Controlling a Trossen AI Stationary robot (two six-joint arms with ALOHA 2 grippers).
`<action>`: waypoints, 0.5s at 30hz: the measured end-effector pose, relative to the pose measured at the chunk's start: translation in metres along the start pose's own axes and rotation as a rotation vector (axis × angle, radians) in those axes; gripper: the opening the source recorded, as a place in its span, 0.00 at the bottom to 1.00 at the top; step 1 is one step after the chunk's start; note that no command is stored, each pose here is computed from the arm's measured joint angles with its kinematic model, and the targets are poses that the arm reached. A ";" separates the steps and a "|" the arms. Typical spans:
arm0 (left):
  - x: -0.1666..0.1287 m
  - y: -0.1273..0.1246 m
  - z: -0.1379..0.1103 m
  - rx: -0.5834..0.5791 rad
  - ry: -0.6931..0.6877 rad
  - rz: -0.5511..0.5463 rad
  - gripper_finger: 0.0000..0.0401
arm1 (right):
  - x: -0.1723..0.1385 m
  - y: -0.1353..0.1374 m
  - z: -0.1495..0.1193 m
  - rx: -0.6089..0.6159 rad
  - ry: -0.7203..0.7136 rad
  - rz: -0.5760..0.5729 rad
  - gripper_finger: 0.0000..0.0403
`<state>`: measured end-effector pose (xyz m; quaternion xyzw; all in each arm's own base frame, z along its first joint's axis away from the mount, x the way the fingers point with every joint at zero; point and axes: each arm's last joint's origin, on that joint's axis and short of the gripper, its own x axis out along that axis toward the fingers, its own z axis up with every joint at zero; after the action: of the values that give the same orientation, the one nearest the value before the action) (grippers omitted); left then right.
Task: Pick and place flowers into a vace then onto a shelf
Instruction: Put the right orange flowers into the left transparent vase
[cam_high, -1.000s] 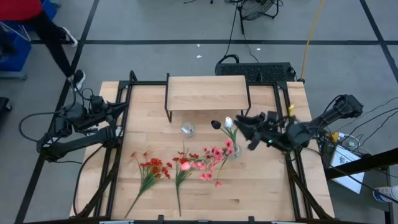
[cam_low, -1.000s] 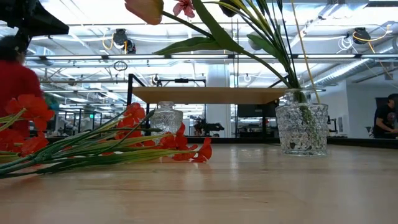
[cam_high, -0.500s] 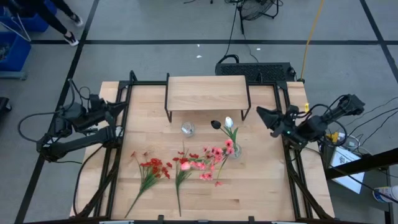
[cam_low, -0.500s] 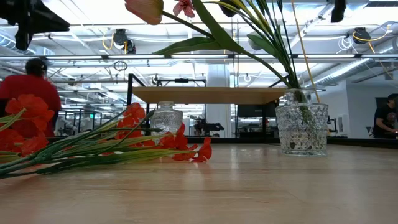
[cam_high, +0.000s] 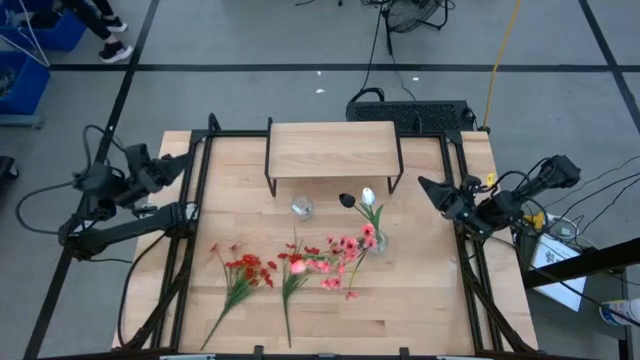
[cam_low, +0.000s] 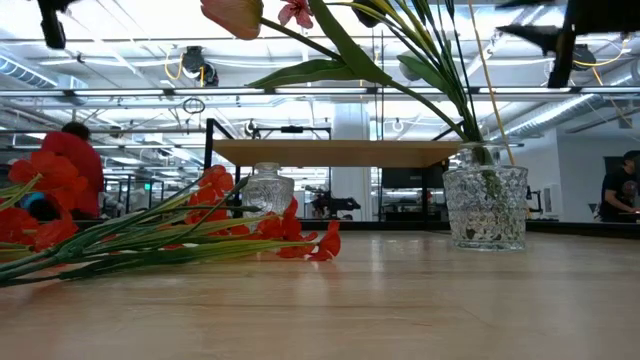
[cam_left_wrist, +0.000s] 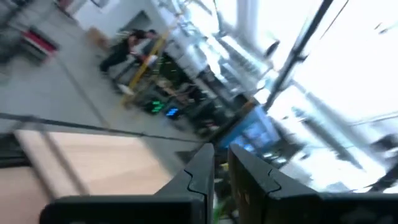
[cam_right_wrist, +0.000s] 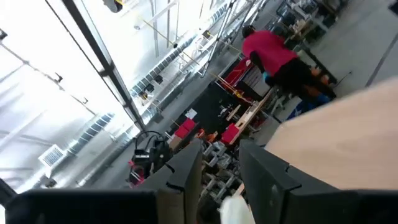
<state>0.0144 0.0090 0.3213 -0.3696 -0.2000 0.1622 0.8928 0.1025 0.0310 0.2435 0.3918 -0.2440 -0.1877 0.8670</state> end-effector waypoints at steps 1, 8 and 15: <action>0.000 -0.002 0.002 -0.024 -0.009 -0.027 0.13 | -0.002 -0.005 -0.003 0.026 0.000 0.001 0.25; 0.017 -0.006 0.002 -0.191 0.008 -0.036 0.13 | -0.011 -0.020 -0.008 0.230 0.008 0.097 0.25; 0.084 0.008 -0.038 -0.390 0.381 0.176 0.13 | -0.012 -0.017 -0.006 0.171 0.022 0.175 0.25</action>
<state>0.1038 0.0289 0.3106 -0.5740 -0.0234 0.1251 0.8089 0.0944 0.0300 0.2234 0.4434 -0.2827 -0.0855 0.8463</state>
